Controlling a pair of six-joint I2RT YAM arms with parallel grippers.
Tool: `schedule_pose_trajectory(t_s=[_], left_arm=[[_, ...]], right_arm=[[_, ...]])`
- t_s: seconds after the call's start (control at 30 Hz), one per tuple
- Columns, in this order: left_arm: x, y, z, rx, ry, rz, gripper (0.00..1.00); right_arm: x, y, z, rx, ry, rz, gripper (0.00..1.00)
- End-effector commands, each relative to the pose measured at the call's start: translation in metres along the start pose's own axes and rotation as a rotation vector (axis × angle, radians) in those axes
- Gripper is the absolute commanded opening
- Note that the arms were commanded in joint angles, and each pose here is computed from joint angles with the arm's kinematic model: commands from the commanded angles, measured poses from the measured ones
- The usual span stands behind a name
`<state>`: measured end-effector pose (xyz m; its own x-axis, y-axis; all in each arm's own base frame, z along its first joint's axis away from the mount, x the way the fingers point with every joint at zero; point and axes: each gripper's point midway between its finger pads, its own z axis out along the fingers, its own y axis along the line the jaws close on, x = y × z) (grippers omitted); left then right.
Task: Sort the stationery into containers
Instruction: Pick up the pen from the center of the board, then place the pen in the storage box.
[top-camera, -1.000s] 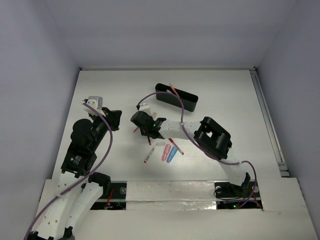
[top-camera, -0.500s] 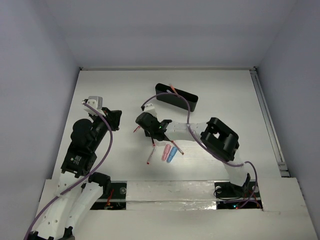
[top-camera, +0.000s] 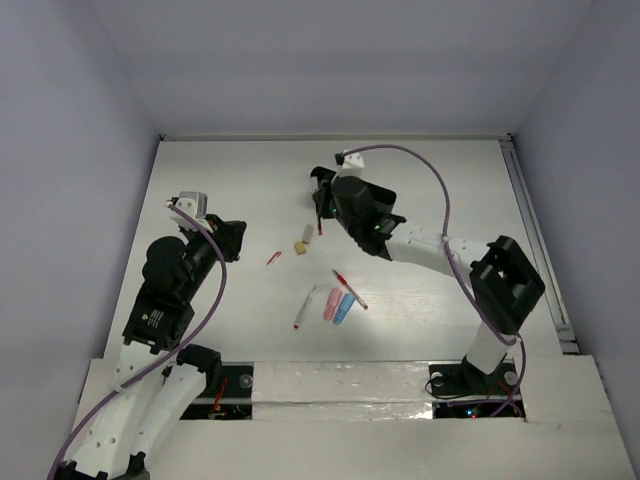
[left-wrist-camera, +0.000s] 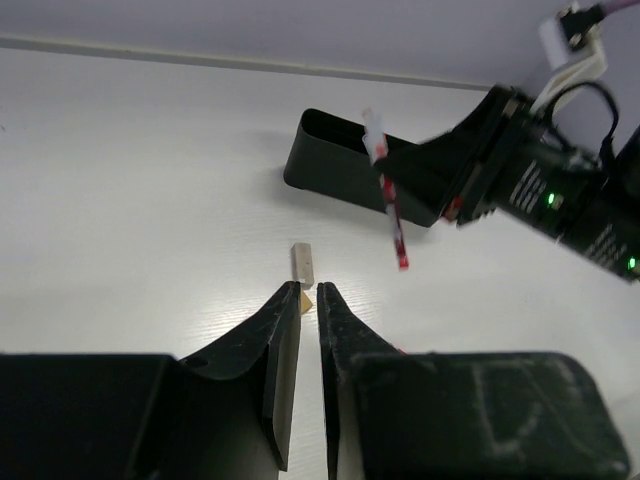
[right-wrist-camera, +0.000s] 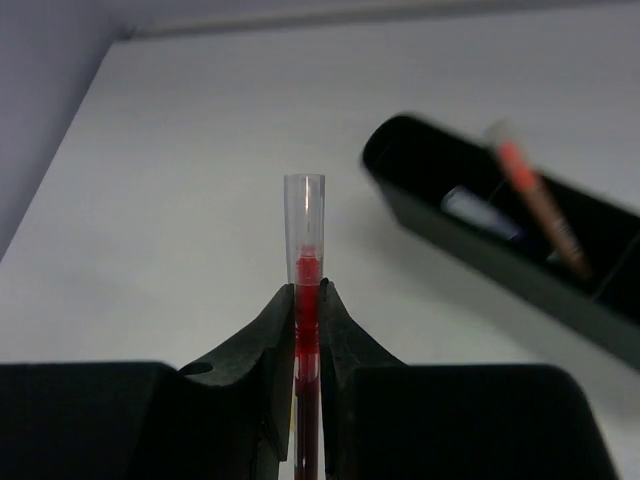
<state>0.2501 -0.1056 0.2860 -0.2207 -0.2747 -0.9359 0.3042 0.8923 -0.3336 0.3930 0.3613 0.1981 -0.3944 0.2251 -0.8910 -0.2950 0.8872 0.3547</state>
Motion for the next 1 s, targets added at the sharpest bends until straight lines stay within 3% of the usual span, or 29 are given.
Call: schedule_pose_trajectory(t_s=[0.0, 0.17, 0.27, 0.53, 0.97], left_arm=[[-0.009, -0.007, 0.004, 0.037, -0.038, -0.002, 0.11], [-0.008, -0.009, 0.005, 0.049, -0.030, -0.008, 0.11], [-0.005, -0.009, 0.008, 0.047, -0.018, -0.010, 0.12], [-0.001, -0.008, 0.013, 0.048, 0.005, -0.011, 0.14], [0.002, -0.008, 0.016, 0.049, 0.020, -0.007, 0.15]], right_arm=[[-0.077, -0.024, 0.002, 0.030, -0.244, -0.054, 0.00], [-0.128, -0.069, 0.019, 0.088, -0.412, -0.197, 0.00], [-0.137, -0.092, 0.034, 0.108, -0.445, -0.271, 0.00], [-0.129, -0.115, 0.069, 0.153, -0.447, -0.459, 0.00], [-0.107, -0.118, 0.085, 0.129, -0.435, -0.456, 0.00]])
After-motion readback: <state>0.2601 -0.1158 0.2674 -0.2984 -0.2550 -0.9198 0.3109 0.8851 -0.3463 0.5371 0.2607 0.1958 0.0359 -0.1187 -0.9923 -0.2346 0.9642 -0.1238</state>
